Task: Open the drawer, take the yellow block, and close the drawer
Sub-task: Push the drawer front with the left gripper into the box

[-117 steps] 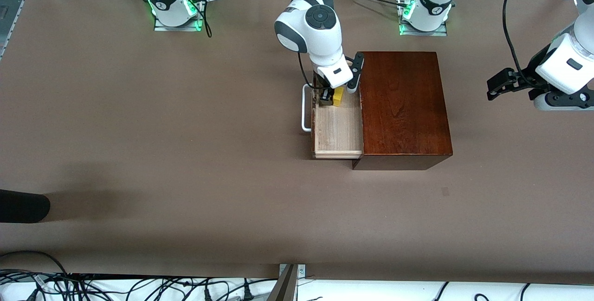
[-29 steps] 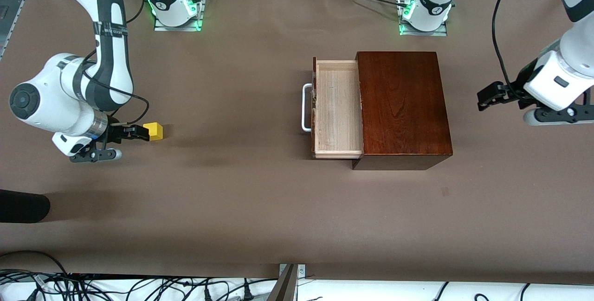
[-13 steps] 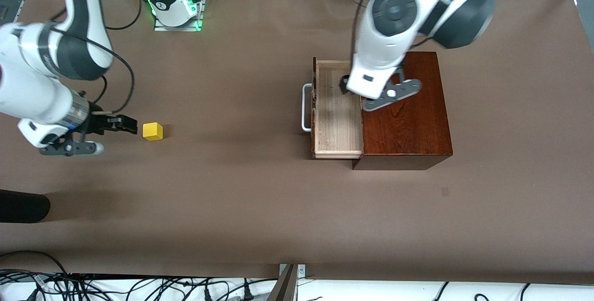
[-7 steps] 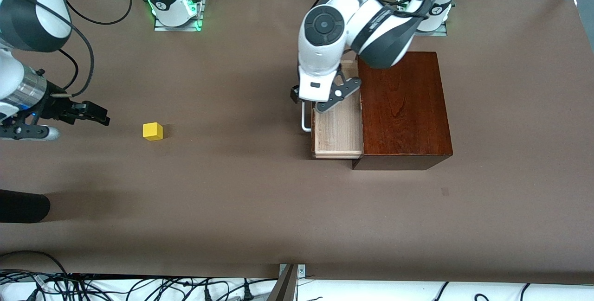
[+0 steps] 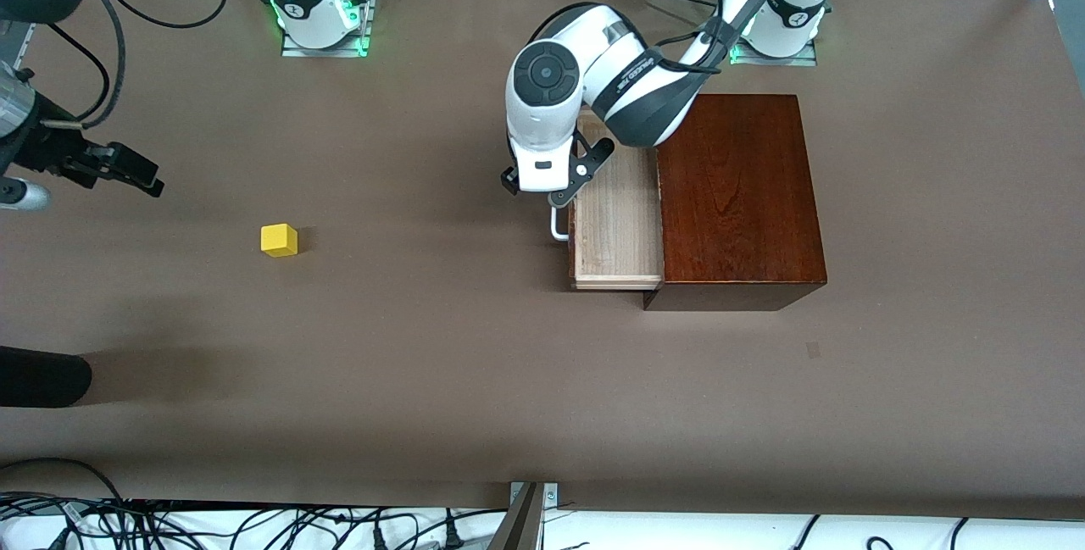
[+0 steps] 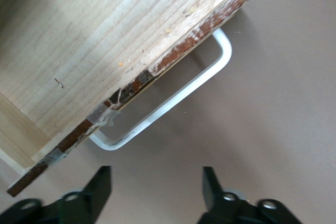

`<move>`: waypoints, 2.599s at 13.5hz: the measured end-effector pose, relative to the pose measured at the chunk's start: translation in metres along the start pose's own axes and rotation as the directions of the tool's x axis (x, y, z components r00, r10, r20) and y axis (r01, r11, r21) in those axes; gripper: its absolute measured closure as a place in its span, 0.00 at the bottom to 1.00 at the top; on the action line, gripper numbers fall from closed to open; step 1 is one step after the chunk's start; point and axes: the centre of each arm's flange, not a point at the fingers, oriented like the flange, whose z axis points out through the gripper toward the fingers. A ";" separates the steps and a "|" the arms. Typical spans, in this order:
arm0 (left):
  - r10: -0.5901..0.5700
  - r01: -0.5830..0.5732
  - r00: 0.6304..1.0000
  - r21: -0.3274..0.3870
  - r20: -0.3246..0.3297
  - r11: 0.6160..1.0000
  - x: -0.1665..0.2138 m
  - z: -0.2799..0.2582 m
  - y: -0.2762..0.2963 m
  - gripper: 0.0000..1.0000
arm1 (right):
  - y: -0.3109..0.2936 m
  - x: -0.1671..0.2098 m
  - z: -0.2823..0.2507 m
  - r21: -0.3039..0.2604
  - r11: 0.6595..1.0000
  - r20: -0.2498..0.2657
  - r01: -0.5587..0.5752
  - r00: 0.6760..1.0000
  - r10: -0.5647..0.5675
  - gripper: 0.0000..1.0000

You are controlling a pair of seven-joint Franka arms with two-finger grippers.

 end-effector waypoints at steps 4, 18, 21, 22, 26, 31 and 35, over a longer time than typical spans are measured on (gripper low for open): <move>-0.060 0.060 0.998 0.004 0.005 0.998 -0.001 0.022 0.006 0.31 | -0.004 0.000 0.007 -0.005 1.000 0.022 0.007 1.000 -0.007 0.00; -0.054 0.054 0.998 0.000 -0.036 0.999 0.045 0.028 0.011 0.99 | 0.000 0.000 0.007 -0.008 1.000 0.033 -0.004 0.999 0.005 0.00; -0.063 0.063 0.997 0.000 -0.037 0.998 0.052 0.027 0.012 0.99 | 0.000 0.000 0.007 -0.008 1.000 0.032 -0.006 0.999 0.006 0.00; -0.070 0.070 0.997 -0.001 -0.037 0.998 0.058 0.026 0.012 0.99 | 0.000 0.000 0.005 -0.007 1.000 0.029 -0.006 1.000 0.006 0.00; -0.034 0.034 0.999 -0.003 -0.032 0.999 0.082 0.018 0.011 0.99 | 0.000 0.001 0.001 -0.007 1.000 0.022 -0.006 1.000 0.006 0.00; 0.035 -0.033 0.999 0.056 -0.037 0.998 0.118 -0.004 -0.012 0.99 | 0.000 0.001 0.001 -0.007 1.000 0.024 -0.006 1.000 0.006 0.00; 0.076 -0.072 0.996 0.095 -0.036 0.993 0.155 -0.008 -0.037 0.99 | 0.000 0.001 0.001 -0.007 1.000 0.024 -0.006 1.000 0.006 0.00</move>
